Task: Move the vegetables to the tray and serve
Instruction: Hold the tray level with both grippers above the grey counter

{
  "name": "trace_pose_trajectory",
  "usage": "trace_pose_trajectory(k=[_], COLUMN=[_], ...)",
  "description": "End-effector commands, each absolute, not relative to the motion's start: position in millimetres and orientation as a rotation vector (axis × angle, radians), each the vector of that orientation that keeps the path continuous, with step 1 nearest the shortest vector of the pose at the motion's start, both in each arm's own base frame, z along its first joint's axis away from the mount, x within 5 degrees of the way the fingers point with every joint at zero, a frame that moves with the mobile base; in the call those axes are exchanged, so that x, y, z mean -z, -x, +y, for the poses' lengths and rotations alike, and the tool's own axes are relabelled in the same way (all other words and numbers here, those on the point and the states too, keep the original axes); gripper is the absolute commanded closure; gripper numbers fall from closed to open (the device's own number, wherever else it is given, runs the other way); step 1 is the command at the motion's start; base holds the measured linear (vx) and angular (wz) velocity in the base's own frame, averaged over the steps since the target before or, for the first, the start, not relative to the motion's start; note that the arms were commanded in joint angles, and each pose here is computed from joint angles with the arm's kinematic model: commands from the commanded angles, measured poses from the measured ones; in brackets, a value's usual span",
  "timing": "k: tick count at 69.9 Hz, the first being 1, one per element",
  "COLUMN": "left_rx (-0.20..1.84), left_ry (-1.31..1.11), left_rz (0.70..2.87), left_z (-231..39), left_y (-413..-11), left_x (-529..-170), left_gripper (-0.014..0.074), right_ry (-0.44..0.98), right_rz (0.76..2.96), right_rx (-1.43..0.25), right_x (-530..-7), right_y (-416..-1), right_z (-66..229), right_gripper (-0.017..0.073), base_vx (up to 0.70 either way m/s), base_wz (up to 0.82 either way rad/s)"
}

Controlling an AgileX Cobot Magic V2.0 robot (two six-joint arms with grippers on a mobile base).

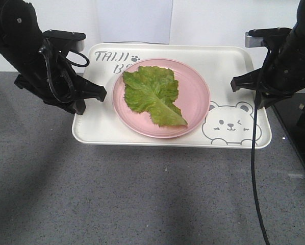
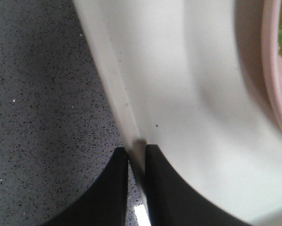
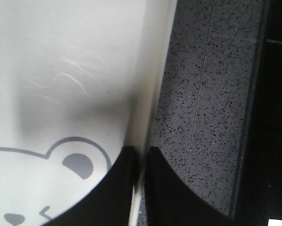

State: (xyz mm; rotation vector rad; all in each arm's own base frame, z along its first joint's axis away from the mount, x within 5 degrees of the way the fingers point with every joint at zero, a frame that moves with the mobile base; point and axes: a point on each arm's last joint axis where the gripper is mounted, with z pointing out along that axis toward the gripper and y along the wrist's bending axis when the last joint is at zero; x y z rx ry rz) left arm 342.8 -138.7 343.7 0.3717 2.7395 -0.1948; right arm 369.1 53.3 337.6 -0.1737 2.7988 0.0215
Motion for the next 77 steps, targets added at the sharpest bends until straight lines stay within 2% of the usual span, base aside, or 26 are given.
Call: trace_pose_trajectory(k=[1,77], left_rx=[0.343,0.343], left_ry=[-0.385,-0.385], left_rz=[2.568,2.568], left_z=[-147.7,-147.7], left_y=[-331.7,-331.7], left_x=[-380.8,-380.8], left_gripper=[0.0599,0.0599], right_ry=[0.209,0.209], right_rz=[2.727,2.727], right_rx=[-0.109,-0.109], right_x=[-365.5,-365.5], right_y=[-356.2,-356.2], right_z=[60.4,60.4], right_gripper=[0.0565,0.0565], base_vx=[0.0,0.0], base_wz=[0.0,0.0])
